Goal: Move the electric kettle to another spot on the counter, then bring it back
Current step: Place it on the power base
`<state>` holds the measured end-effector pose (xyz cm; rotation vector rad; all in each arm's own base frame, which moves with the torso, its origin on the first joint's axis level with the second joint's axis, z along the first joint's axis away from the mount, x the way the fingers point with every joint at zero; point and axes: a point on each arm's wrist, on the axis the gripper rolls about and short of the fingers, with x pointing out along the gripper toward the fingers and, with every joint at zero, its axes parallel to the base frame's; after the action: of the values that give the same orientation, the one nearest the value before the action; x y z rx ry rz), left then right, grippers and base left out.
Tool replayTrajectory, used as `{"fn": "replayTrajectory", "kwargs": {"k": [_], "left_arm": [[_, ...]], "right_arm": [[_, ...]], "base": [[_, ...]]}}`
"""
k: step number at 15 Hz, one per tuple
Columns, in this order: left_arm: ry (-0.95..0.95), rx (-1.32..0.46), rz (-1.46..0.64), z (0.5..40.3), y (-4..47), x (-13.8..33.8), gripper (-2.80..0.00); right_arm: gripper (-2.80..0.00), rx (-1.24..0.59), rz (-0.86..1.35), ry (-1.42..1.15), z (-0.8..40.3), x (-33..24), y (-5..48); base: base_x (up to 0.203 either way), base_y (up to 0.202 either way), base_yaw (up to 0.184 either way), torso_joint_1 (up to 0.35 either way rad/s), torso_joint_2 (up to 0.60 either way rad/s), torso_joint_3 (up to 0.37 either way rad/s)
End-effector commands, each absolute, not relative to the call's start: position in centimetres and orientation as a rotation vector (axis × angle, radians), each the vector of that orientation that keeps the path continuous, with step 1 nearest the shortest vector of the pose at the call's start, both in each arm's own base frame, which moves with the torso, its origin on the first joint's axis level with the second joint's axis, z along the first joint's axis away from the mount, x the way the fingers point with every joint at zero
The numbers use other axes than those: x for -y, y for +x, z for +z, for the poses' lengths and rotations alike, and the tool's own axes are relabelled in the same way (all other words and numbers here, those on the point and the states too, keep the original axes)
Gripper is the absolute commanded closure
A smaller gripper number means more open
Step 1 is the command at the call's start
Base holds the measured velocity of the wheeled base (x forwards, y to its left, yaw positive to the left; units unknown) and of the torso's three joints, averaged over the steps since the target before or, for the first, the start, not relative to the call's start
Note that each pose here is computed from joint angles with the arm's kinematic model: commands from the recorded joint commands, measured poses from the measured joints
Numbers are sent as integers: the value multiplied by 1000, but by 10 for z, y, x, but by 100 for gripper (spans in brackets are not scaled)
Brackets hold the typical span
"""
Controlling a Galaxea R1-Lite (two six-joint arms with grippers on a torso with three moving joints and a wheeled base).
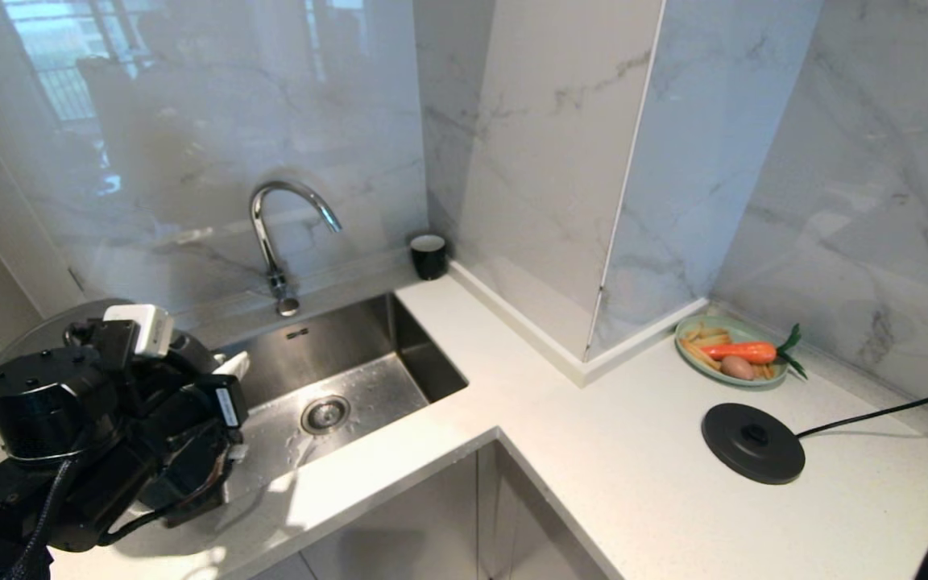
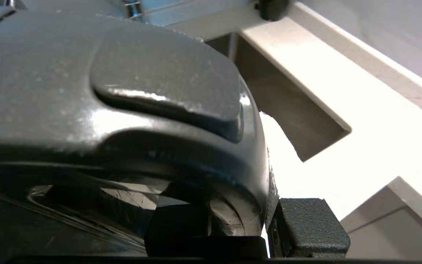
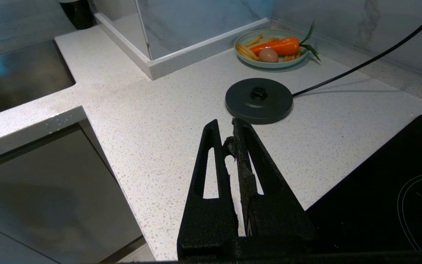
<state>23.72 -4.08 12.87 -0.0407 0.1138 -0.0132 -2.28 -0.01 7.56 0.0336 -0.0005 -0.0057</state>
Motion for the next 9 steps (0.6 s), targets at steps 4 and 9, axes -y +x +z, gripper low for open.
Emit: {"fn": "replayTrajectory", "kwargs": {"k": [4,9], "left_arm": [[-31,-137,-73,124,217,53,0],[-53,-165,-109,119,205,58,0]], "right_arm": [[0,-1,-6,34,76,0,-23],[0,-1,-6,34,76,0,-23]], "base": [[0,0,0,0,0,0],[0,0,0,0,0,0]]}}
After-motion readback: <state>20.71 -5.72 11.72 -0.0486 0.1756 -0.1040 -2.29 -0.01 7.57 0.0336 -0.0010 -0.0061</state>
